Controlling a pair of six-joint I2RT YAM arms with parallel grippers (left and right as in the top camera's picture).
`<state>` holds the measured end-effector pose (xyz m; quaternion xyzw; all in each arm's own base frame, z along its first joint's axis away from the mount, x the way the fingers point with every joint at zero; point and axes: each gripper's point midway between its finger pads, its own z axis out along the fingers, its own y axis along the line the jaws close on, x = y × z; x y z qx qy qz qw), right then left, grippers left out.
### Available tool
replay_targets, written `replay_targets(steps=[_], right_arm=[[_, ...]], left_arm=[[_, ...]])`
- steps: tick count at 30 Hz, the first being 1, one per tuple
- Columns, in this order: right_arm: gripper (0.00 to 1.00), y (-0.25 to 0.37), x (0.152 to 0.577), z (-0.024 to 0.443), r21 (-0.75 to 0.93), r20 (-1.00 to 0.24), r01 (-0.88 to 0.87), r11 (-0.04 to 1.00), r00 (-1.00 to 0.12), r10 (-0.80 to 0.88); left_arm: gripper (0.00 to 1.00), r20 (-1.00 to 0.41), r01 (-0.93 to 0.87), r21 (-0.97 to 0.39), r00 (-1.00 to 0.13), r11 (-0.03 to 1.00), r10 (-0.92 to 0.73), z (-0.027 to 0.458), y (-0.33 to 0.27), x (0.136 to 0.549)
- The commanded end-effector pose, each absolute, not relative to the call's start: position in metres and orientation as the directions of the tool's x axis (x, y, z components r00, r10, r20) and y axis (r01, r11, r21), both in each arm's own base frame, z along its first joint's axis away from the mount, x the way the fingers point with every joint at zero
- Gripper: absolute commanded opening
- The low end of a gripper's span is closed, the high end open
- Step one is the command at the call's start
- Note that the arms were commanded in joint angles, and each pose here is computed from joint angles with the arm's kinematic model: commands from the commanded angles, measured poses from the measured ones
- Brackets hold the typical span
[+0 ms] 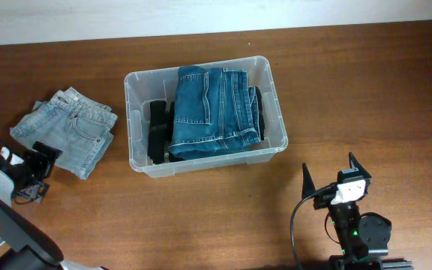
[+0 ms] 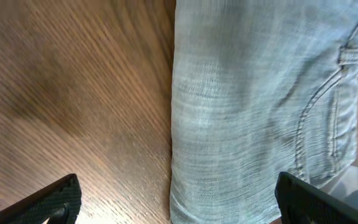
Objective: Pack container
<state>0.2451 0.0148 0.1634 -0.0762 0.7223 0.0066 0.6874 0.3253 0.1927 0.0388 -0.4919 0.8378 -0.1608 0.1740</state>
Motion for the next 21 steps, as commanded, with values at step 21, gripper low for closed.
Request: replay_targets(steps=[21], right_arm=[[0.98, 0.015, 0.245, 0.161, -0.093, -0.994, -0.123, 0.988, -0.044, -0.099]], left_arm=[[0.99, -0.234, -0.590, -0.578, -0.542, 0.564, -0.807, 0.045, 0.193, 0.362]])
